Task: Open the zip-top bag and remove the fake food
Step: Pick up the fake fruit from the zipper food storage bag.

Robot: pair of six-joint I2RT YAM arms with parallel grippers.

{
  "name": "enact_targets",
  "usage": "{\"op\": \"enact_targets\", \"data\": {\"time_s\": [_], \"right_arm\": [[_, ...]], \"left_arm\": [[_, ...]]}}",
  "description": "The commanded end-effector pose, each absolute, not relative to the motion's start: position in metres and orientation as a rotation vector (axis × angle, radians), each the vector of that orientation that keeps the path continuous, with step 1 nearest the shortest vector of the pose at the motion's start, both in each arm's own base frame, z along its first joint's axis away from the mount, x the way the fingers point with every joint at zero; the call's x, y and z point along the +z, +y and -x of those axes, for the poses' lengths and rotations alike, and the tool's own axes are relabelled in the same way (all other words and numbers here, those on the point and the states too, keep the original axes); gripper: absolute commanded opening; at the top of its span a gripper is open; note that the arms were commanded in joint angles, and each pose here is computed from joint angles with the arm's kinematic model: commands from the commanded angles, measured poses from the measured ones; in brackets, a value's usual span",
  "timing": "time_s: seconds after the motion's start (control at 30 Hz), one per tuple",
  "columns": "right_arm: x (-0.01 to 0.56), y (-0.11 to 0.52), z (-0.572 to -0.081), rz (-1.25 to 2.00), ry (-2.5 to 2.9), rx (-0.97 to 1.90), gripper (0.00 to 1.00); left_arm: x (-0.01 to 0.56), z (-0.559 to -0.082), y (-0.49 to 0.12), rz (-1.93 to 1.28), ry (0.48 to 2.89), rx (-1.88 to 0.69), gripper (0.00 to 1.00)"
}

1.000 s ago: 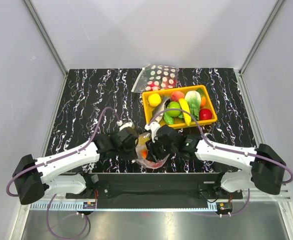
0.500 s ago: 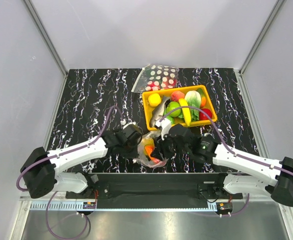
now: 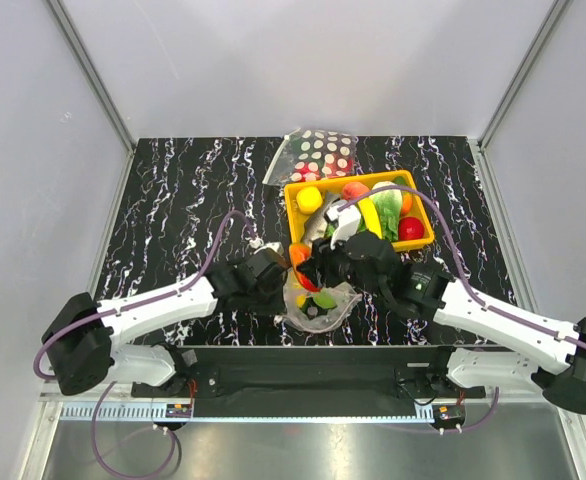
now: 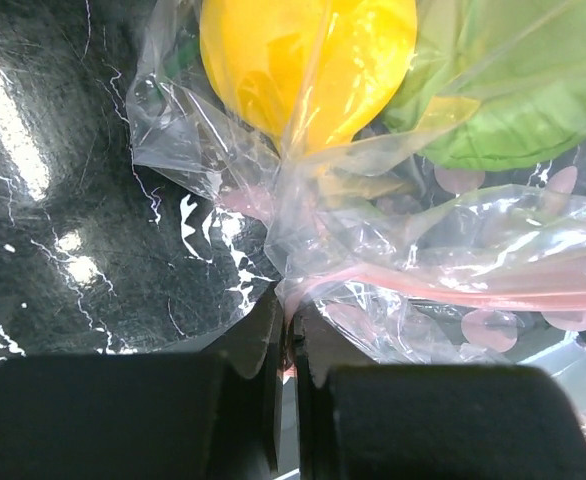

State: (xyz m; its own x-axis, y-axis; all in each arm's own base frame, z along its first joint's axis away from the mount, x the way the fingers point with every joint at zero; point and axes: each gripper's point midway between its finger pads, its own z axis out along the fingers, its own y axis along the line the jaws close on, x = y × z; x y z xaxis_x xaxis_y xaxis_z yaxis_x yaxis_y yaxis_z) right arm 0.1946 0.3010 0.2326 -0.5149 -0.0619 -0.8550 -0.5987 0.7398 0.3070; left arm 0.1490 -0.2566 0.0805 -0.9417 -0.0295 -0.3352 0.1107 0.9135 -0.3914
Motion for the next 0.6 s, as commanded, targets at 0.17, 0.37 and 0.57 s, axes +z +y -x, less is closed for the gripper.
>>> {"op": "enact_targets", "data": {"time_s": [0.17, 0.37, 0.57], "right_arm": [[0.285, 0.258, -0.256, 0.221, 1.915, 0.579, 0.00], [0.271, 0.220, -0.302, 0.161, 1.983, 0.498, 0.00], [0.250, 0.210, -0.342, 0.174, 2.054, 0.465, 0.00]], "left_arm": [[0.094, -0.154, -0.242, 0.016, 2.661, -0.612, 0.06], [0.121, -0.159, -0.210, 0.059, 2.592, -0.526, 0.06], [0.146, -0.162, -0.177, 0.144, 2.506, -0.466, 0.06]]}}
